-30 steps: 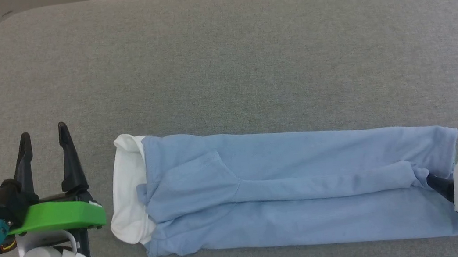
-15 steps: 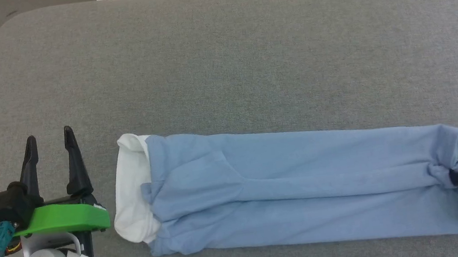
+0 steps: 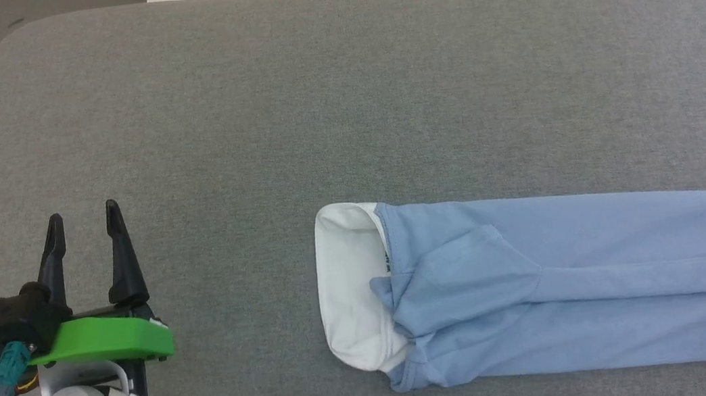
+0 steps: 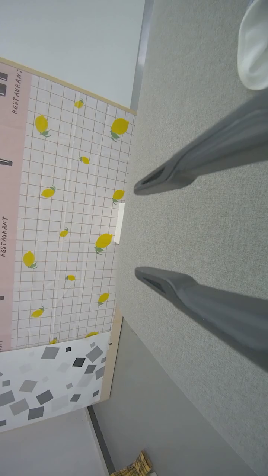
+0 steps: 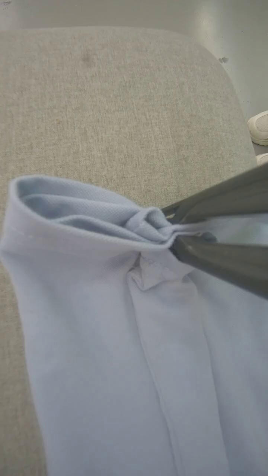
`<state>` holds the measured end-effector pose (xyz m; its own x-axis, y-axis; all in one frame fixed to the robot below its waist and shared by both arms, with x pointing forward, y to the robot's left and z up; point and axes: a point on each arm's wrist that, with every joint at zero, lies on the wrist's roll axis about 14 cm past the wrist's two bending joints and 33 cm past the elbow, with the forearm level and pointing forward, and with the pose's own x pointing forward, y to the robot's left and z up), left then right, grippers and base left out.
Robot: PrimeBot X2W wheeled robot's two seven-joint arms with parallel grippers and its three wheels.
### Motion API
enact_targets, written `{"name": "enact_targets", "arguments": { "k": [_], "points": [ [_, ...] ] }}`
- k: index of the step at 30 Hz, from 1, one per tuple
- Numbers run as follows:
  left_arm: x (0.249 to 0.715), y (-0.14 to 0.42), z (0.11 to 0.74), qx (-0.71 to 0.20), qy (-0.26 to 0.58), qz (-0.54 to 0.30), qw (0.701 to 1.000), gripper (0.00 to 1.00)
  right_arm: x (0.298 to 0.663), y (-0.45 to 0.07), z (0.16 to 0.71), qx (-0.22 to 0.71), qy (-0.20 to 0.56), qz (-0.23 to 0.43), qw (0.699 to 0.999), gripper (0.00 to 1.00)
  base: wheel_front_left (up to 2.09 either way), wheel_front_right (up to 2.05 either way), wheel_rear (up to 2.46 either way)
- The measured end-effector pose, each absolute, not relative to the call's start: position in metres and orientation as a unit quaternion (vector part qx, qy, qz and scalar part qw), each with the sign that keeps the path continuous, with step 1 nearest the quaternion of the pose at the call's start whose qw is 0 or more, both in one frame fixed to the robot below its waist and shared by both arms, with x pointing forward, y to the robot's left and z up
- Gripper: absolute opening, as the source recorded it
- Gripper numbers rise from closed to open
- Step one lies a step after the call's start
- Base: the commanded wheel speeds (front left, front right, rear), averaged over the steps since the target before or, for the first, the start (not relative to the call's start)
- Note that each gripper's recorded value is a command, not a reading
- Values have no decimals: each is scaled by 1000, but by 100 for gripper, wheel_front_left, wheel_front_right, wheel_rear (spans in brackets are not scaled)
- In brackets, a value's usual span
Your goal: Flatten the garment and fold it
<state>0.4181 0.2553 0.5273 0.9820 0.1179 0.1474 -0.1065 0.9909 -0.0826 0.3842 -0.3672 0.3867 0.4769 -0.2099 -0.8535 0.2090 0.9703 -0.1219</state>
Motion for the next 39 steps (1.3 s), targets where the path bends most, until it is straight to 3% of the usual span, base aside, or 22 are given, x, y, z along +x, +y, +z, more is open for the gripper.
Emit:
{"name": "enact_targets", "arguments": {
  "k": [6, 12, 28, 39],
  "points": [
    [415, 252, 533, -42, -84, 55, 994, 100, 382, -352, 399, -43, 524, -101, 844, 0, 0, 0, 0],
    [410, 252, 539, -45, -92, 55, 993, 100, 380, -314, 424, -85, 530, -38, 843, 0, 0, 0, 0],
    [397, 252, 542, -51, -96, 58, 992, 100, 373, -111, 453, -84, 458, 244, 851, 0, 0, 0, 0],
    [388, 260, 532, -40, -79, 70, 994, 100, 385, -12, 441, -81, 435, 342, 829, 0, 0, 0, 0]
  ]
}}
